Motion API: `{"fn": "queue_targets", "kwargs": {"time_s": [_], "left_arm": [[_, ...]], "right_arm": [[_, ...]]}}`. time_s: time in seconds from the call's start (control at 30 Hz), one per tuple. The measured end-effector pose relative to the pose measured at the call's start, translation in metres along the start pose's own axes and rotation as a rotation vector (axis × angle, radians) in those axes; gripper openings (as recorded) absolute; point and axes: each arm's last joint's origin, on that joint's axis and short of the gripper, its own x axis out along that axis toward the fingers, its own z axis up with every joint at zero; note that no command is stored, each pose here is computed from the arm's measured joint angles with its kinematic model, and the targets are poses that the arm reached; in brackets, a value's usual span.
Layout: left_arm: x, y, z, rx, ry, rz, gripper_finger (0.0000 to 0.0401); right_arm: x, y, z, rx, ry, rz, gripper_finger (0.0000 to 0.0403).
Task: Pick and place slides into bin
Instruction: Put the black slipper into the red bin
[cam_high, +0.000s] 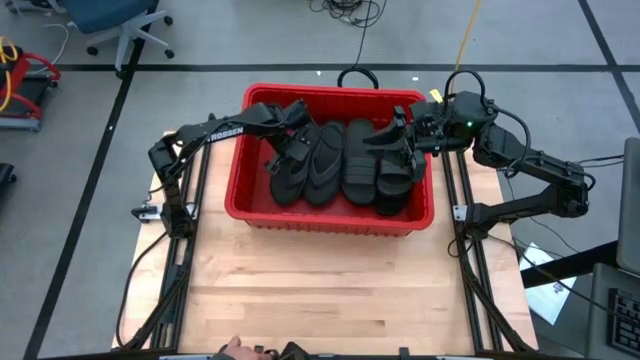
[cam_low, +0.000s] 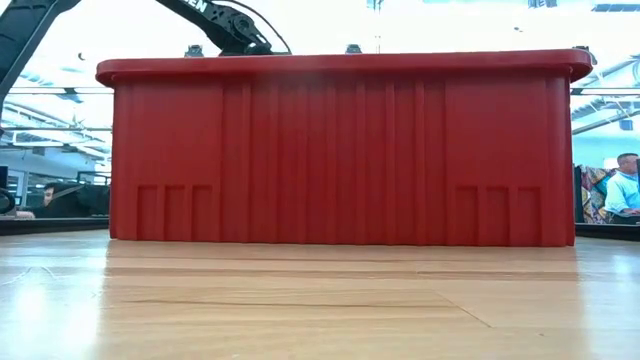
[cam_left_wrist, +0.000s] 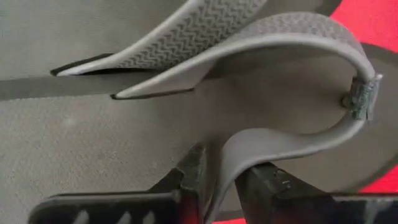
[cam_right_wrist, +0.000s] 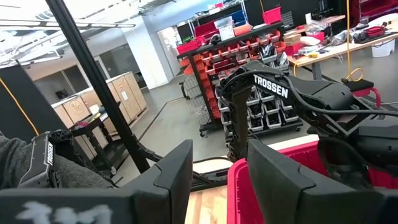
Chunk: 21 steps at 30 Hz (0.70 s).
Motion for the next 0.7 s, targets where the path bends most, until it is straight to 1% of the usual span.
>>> {"fn": "queue_targets", "kwargs": {"time_s": [0.17, 0.27, 0.33, 0.43, 0.53, 0.7], "left_arm": [[0.0, -0.002, 0.003, -0.081, 0.0, -0.009, 0.0068], [0.0, -0.003, 0.004, -0.101, 0.002, -0.013, 0.0069], [0.001, -0.004, 0.005, -0.121, 0.002, -0.015, 0.0077], [0.0, -0.006, 0.006, -0.184, 0.009, -0.025, 0.0103], [-0.003, -0.009, 0.004, -0.258, 0.024, -0.047, 0.0141], [-0.013, -0.015, 0.004, -0.317, 0.035, -0.06, 0.0207]], "right_arm": [[0.0, 0.0, 0.0, -0.013, 0.0, 0.0, 0.0141], [0.0, 0.0, 0.0, -0.018, -0.001, -0.001, 0.0141], [0.0, 0.0, 0.0, -0.018, -0.001, -0.001, 0.0141], [0.0, 0.0, 0.0, -0.018, -0.001, -0.001, 0.0141], [0.0, 0.0, 0.0, -0.018, -0.001, -0.001, 0.0141], [0.0, 0.0, 0.0, -0.032, -0.001, -0.001, 0.0141]]}}
